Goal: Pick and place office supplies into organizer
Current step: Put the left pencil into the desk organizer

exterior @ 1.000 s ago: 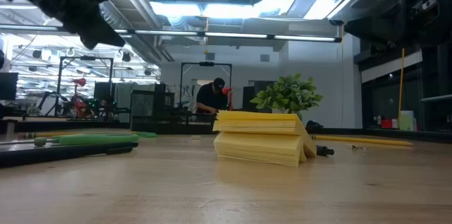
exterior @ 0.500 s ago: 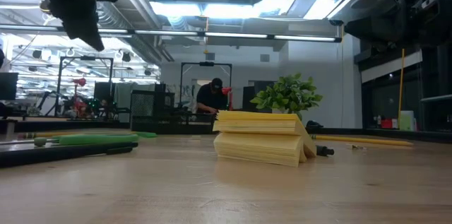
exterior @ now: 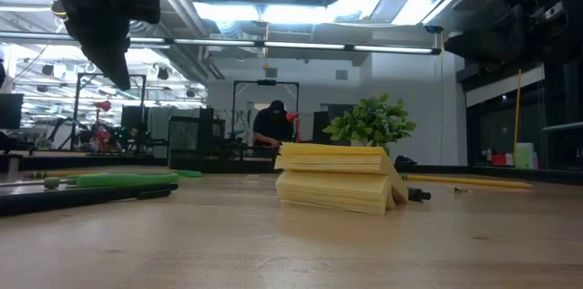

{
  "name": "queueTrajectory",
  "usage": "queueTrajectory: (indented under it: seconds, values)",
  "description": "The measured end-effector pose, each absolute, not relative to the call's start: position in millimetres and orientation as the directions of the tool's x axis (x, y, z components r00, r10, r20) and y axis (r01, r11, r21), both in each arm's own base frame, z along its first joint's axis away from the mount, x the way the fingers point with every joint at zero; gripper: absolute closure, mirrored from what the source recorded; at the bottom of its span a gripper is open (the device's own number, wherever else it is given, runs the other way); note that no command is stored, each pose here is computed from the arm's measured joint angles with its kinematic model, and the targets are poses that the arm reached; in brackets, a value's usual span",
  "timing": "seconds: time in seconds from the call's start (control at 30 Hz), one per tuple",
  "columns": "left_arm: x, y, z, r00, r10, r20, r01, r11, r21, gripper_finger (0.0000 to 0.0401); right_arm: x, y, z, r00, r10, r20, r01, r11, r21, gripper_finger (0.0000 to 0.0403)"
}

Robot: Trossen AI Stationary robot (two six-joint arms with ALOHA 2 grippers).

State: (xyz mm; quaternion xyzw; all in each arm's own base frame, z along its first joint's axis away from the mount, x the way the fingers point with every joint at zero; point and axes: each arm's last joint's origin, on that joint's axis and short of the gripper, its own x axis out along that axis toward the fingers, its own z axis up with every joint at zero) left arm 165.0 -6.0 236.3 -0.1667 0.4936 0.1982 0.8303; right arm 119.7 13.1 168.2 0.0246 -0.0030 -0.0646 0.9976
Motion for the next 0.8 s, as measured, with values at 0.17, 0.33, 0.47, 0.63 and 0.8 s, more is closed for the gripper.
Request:
queueTrajectory:
  seconds: [0.17, 0.33, 0.47, 0.63, 0.8]
  values:
    - [168.0, -4.3, 233.4, 0.413, 0.231, -0.881, -0.521, 0.853, -0.020, 0.0294, 119.7, 13.2, 168.2, 0.992, -0.129, 0.002, 0.128, 0.991, 0.023, 0.0354]
    - [173.1, -3.7, 227.7, 0.375, 0.268, -0.887, -0.578, 0.816, 0.001, 0.0257, 119.7, 13.2, 167.5, 0.992, -0.129, -0.004, 0.129, 0.992, 0.017, 0.0354]
    - [179.1, -4.1, 219.9, 0.331, 0.270, -0.904, -0.599, 0.801, 0.020, 0.0234, 119.7, 13.2, 166.6, 0.992, -0.129, -0.013, 0.129, 0.992, 0.013, 0.0354]
    - [186.8, -4.7, 208.6, 0.268, 0.274, -0.923, -0.597, 0.800, 0.064, 0.0222, 119.7, 13.2, 166.6, 0.992, -0.129, -0.013, 0.129, 0.992, 0.017, 0.0354]
    - [192.1, -5.2, 199.8, 0.220, 0.272, -0.937, -0.592, 0.801, 0.093, 0.0221, 119.7, 13.2, 166.6, 0.992, -0.129, -0.013, 0.129, 0.992, 0.017, 0.0354]
